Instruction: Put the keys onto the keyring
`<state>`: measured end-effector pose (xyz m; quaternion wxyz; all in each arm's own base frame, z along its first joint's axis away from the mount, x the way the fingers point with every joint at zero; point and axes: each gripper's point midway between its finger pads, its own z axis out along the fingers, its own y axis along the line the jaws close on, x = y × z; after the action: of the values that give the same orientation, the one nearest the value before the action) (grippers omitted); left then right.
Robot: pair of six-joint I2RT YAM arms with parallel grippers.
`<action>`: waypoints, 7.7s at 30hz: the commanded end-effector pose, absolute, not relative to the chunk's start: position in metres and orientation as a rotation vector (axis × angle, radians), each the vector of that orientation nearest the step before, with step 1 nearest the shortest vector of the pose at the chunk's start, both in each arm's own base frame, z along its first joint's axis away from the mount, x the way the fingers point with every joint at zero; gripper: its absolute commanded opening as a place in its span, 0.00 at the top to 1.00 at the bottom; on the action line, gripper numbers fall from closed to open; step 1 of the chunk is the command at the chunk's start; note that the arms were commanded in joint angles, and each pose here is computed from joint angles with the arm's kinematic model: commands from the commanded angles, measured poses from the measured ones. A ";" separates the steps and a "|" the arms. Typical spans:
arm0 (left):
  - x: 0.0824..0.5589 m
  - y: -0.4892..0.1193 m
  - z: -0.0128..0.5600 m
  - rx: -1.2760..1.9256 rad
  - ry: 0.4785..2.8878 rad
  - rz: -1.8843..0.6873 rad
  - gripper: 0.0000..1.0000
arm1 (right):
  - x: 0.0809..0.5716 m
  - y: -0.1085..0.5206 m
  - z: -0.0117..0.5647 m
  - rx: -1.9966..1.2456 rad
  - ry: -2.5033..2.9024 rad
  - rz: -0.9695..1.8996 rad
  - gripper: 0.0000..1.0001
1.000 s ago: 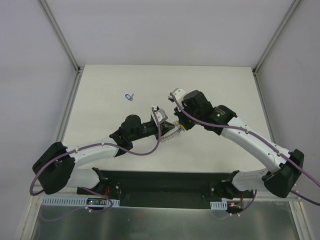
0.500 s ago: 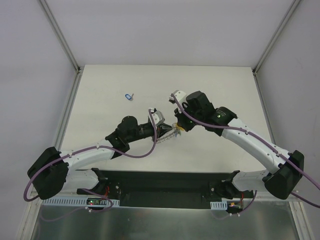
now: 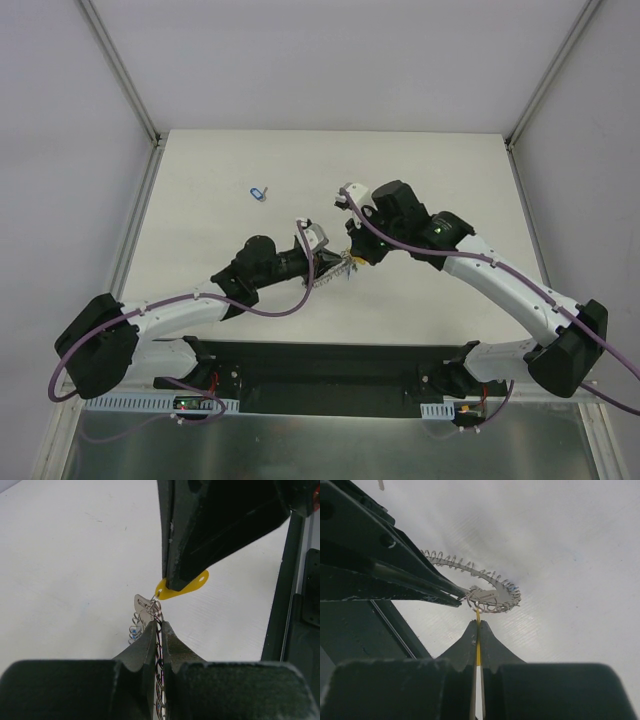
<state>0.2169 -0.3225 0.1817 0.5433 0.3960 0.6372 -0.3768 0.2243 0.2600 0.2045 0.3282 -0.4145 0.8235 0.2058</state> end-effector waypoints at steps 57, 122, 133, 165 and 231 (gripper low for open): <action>0.227 -0.306 0.133 0.788 1.483 -0.877 0.44 | 0.236 0.301 0.163 -0.925 2.369 0.509 0.99; 0.226 -0.333 0.122 0.943 1.423 -0.991 0.77 | 0.235 0.286 0.168 -0.938 2.360 0.491 0.99; 0.229 -0.329 0.115 0.932 1.463 -0.964 0.85 | 0.234 0.286 0.168 -0.939 2.362 0.492 0.99; 0.228 -0.322 0.157 0.801 1.432 -1.006 1.00 | 0.243 0.241 0.122 -0.833 2.494 0.398 0.98; 0.239 -0.360 0.118 1.003 1.456 -0.942 0.57 | 0.245 0.244 0.139 -0.932 2.456 0.428 0.99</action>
<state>0.2327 -0.3483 0.1053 0.5112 0.4185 0.6372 -0.3970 0.2355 0.2330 0.1231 0.2159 -0.3472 0.9004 0.1486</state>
